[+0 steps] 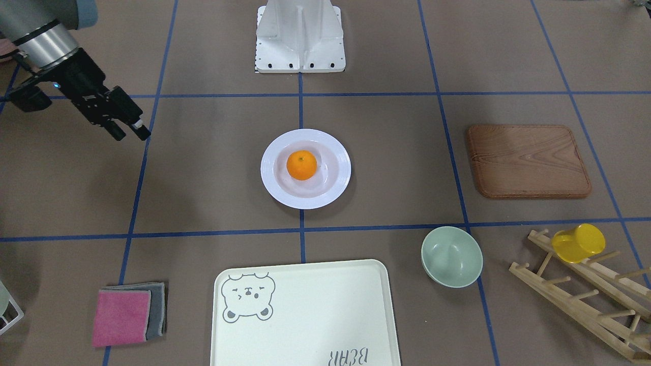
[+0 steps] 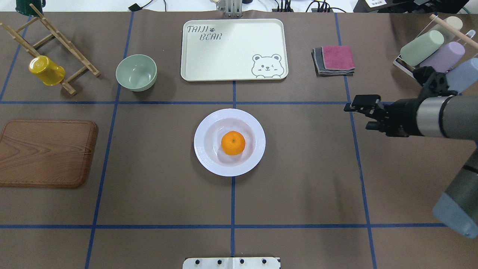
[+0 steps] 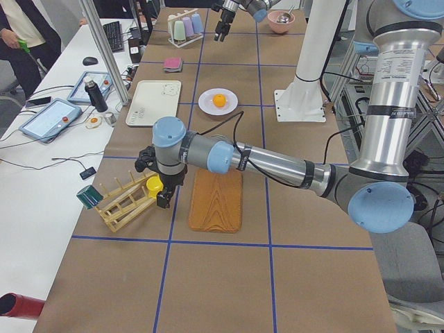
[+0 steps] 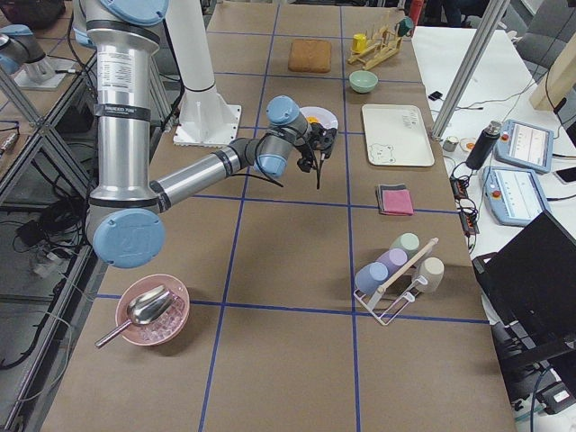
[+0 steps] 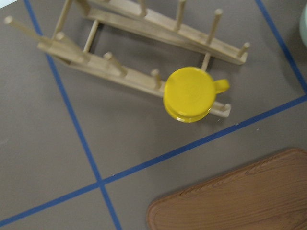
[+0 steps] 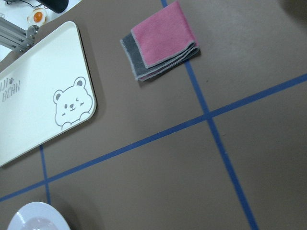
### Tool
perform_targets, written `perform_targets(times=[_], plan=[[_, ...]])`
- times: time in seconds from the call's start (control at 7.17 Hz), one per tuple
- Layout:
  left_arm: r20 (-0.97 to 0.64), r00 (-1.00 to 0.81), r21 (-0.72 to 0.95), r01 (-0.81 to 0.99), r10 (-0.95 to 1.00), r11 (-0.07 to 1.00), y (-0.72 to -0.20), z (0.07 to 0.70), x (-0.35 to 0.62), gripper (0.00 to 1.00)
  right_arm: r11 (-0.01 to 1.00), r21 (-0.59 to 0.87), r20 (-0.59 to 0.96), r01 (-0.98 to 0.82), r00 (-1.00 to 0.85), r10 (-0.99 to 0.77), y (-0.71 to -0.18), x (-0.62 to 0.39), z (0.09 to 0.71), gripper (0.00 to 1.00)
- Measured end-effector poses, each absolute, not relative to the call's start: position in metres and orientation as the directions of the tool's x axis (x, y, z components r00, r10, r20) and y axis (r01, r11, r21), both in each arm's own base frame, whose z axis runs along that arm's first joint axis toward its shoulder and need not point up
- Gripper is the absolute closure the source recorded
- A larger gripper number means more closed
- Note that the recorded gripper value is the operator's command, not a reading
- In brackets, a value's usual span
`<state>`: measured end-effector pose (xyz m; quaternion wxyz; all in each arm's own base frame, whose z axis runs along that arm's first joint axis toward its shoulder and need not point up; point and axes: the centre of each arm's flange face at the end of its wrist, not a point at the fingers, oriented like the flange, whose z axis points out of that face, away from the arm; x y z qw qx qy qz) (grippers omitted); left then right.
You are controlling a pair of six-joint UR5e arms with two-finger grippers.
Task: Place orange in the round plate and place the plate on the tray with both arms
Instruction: 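Move the right gripper toward the plate rim nearest the robot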
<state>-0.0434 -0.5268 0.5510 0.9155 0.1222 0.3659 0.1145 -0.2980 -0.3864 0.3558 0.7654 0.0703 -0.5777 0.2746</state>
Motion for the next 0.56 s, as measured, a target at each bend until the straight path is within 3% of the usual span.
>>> perform_targets(times=[0.56], plan=[[-0.662, 0.708, 0.262, -0.086, 0.244, 0.961, -0.507, 0.577, -0.063, 0.02, 0.748, -0.349, 0.915, -0.565, -0.031, 0.403, -0.312, -0.458, 0.316, 0.17]])
